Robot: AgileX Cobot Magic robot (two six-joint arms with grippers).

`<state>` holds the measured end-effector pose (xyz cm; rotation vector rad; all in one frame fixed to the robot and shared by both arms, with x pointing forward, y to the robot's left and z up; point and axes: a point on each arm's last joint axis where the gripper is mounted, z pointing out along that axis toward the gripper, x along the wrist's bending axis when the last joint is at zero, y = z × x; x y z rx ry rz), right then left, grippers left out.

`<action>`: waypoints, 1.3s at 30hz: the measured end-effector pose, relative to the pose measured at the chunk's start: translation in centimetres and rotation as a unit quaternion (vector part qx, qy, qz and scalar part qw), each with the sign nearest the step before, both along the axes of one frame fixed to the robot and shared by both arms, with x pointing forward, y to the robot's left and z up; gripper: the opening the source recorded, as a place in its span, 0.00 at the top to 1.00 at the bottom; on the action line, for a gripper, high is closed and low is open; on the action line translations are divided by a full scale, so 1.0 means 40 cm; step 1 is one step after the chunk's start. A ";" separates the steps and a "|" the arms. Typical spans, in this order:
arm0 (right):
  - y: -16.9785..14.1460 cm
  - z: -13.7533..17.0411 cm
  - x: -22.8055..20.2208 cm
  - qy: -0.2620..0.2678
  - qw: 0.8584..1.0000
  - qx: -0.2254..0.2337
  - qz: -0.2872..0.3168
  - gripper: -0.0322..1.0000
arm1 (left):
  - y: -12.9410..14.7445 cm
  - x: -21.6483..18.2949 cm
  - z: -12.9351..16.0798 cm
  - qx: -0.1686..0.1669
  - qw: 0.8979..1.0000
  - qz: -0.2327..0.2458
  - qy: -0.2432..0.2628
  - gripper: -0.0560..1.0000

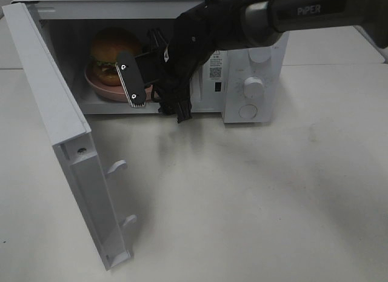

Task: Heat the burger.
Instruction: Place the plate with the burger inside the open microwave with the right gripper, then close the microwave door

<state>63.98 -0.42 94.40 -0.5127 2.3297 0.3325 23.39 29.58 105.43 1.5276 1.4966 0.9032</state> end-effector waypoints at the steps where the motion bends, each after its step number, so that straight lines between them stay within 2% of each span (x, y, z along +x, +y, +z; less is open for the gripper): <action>1: -0.003 0.007 -0.005 -0.002 1.000 0.002 0.000 0.18 | 0.000 0.000 0.000 0.000 1.000 0.000 0.000 0.03; 20: -0.087 0.062 -0.117 0.022 1.000 -0.004 -0.009 0.19 | 0.000 0.000 0.000 0.000 1.000 0.000 0.000 0.03; 32: -0.168 0.105 -0.224 0.062 0.996 0.029 -0.066 0.23 | 0.000 0.000 0.000 0.000 1.000 0.000 0.000 0.03; 38: -0.204 0.117 -0.271 0.084 0.990 0.053 -0.103 0.23 | 0.000 0.000 0.000 0.000 1.000 0.000 0.000 0.03; 39: -0.218 0.129 -0.290 0.092 0.985 0.071 -0.124 0.23 | 0.000 0.000 0.000 0.000 1.000 0.000 0.000 0.03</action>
